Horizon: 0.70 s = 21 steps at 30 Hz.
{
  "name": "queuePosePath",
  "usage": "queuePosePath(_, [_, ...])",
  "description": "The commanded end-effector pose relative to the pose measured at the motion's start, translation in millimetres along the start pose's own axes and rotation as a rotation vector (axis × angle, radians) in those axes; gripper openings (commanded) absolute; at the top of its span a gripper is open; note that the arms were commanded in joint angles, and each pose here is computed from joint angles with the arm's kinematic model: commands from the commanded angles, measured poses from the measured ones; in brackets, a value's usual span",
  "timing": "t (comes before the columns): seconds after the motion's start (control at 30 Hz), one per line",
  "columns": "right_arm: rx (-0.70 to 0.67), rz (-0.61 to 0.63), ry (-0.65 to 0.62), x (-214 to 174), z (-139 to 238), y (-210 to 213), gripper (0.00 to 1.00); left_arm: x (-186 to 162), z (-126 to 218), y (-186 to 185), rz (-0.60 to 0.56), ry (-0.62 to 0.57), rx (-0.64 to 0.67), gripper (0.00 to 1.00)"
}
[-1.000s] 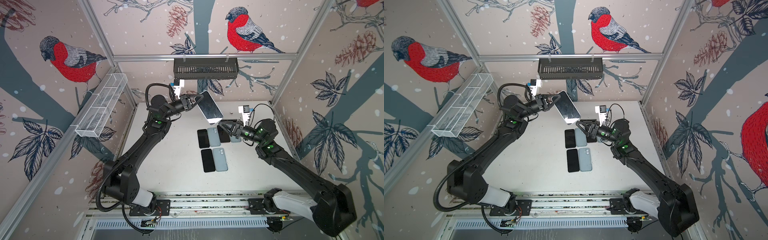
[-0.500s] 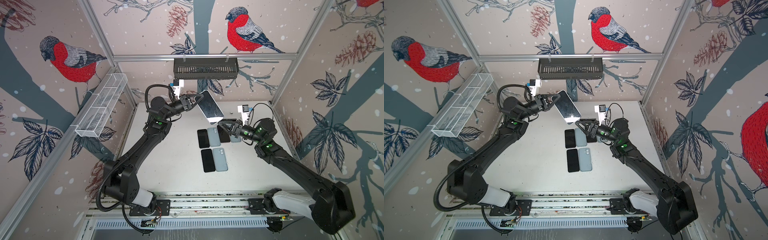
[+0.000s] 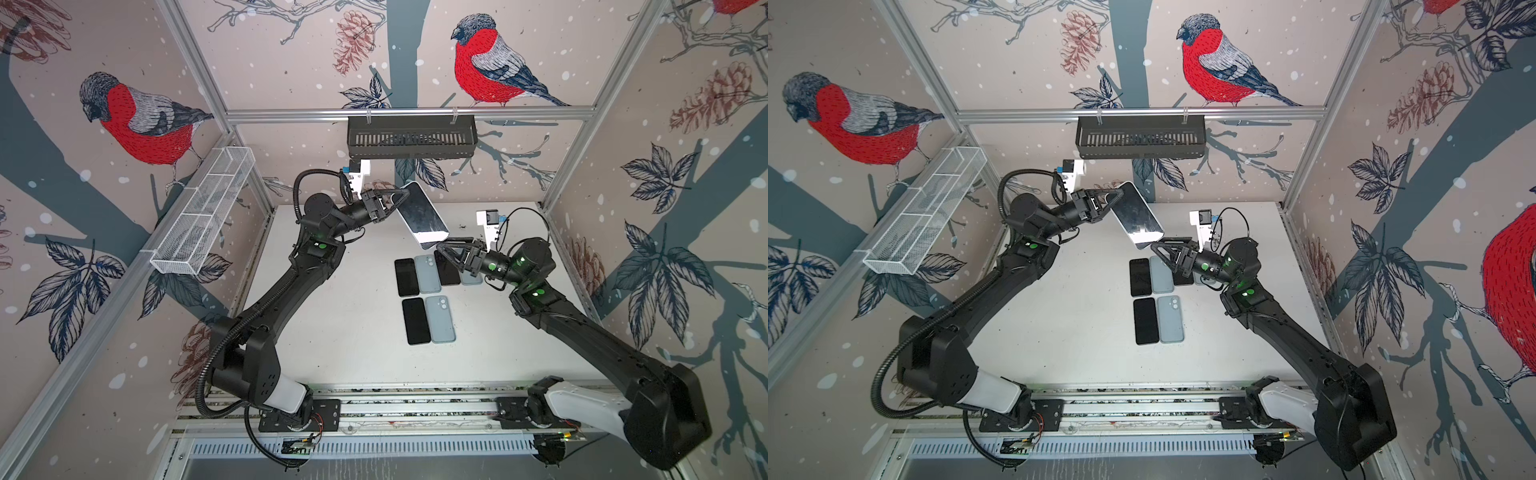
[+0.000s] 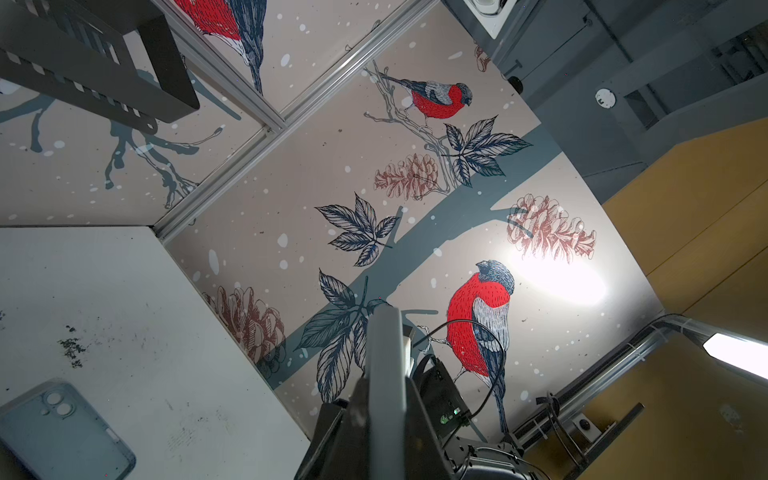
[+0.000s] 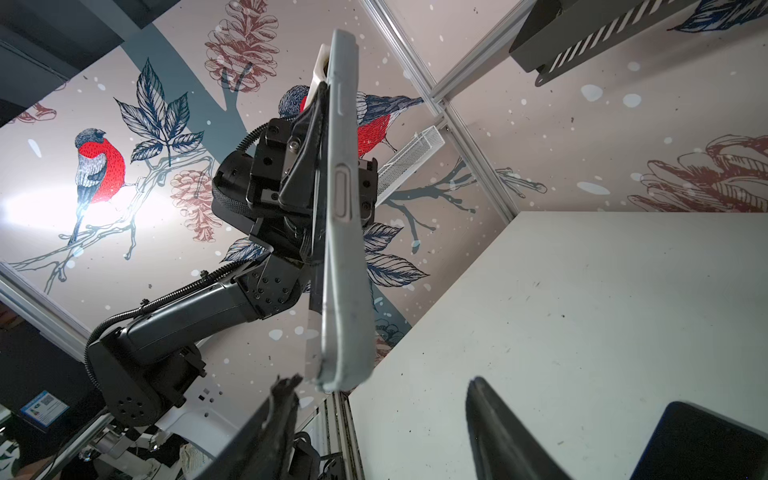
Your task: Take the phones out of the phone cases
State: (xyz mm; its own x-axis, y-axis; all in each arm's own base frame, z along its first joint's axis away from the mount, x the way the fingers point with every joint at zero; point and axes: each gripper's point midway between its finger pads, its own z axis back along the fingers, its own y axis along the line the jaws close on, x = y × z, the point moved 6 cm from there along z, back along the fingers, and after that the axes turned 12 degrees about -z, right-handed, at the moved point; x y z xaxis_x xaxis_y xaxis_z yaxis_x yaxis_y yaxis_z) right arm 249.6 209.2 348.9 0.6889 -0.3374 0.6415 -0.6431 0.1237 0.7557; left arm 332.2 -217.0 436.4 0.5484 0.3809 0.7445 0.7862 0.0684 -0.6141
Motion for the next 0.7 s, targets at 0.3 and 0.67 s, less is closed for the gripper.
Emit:
queuePosePath(0.3, [0.017, 0.02, -0.012, 1.4, -2.1, -3.5, 0.66, 10.4, -0.5, -22.1, -0.055, -0.044, -0.093, 0.0])
queuePosePath(0.67, [0.014, 0.028, -0.027, 13.7, -6.6, -13.0, 0.66, -4.4, -13.7, -26.4, -0.03, 0.0, -0.141, 0.0])
